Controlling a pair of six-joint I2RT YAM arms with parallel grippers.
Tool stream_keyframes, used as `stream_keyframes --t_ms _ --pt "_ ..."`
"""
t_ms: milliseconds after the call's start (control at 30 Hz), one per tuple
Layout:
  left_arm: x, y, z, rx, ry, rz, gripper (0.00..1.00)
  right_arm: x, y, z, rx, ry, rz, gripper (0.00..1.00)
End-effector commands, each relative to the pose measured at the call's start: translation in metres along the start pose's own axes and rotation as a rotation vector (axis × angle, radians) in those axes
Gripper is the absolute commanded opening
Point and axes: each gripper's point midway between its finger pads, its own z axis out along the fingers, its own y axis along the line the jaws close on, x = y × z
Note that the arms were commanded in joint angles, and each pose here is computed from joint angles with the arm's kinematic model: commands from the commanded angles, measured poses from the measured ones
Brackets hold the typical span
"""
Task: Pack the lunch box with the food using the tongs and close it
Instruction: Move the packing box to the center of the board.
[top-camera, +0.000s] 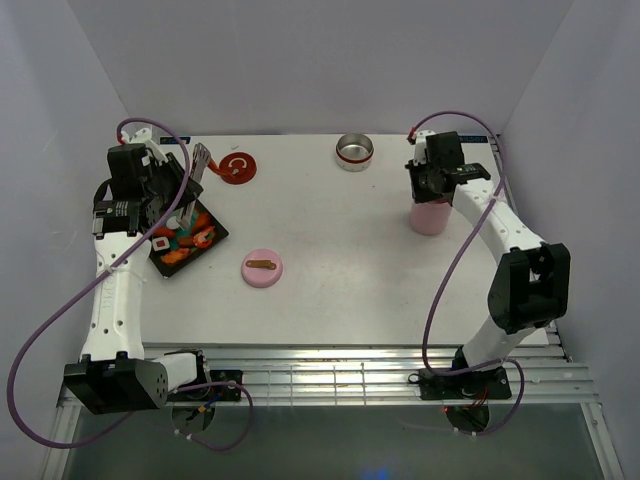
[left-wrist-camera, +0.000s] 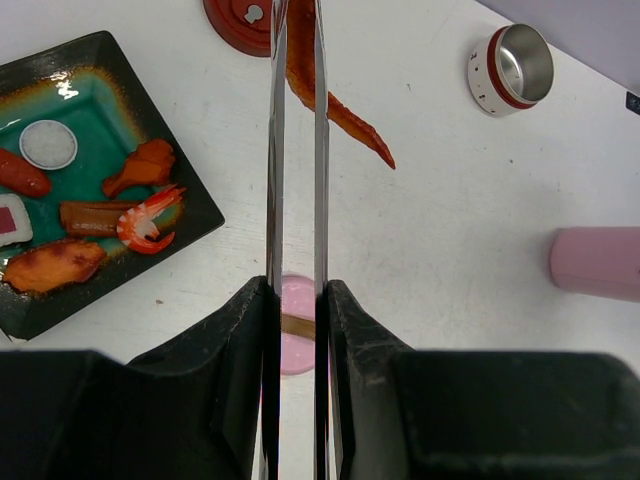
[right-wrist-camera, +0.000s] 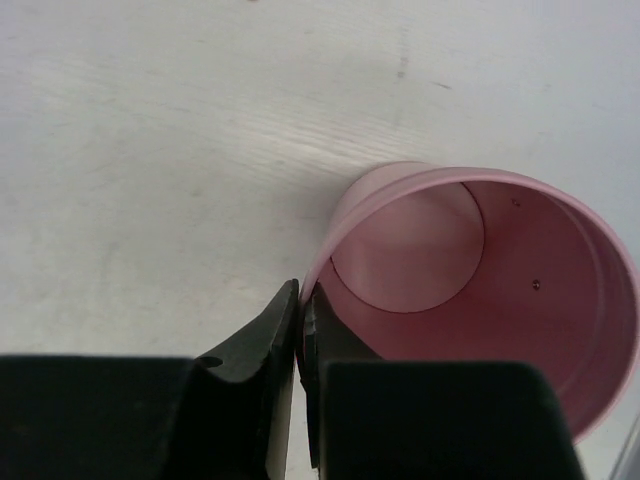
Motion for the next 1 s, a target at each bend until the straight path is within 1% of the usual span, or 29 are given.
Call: stream_keyframes --t_ms 0,267,400,500,600,633,700,800,833,933,967 --pt "-0.020 -0.017 -0.015 0.066 -0.078 0.025 0.00 -0.027 0.048 -0.035 -0.133 -0.148 -0.023 0.08" --pt "-0.017 -0.026 -0.016 0.112 -0.066 0.006 0.00 -0.009 0.115 -0.031 -0.194 -0.104 -0.129 0.08" --pt "-0.016 -0.025 -0.017 0.110 -0.065 0.006 0.00 0.000 0.138 -0.022 -0.209 -0.075 -0.159 0.08" --pt "-0.012 -0.027 -0.016 0.128 -0.057 0.006 0.00 0.000 0.150 -0.020 -0.219 -0.093 -0.158 0.09" --pt "-0.008 -0.028 -0.014 0.138 -0.044 0.006 0.00 -0.001 0.157 -0.020 -0.222 -0.092 -0.164 0.14" --pt "-0.008 -0.028 -0.014 0.139 -0.042 0.006 0.00 -0.004 0.156 -0.020 -0.209 -0.097 -0.165 0.18" --pt "-0.006 -0.028 -0.013 0.142 -0.039 0.007 0.00 -0.003 0.157 -0.019 -0.204 -0.092 -0.170 0.20" --pt "-0.006 -0.028 -0.013 0.143 -0.040 0.006 0.00 -0.004 0.159 -0.020 -0.196 -0.090 -0.175 0.31" --pt "-0.004 -0.028 -0.012 0.144 -0.036 0.003 0.00 -0.005 0.159 -0.021 -0.191 -0.092 -0.178 0.39" --pt "-0.004 -0.032 -0.012 0.167 -0.031 0.001 0.00 -0.016 0.163 -0.030 -0.191 -0.123 -0.149 0.45" --pt "-0.003 -0.034 -0.010 0.177 -0.024 0.003 0.00 -0.026 0.163 -0.038 -0.195 -0.151 -0.142 0.47"
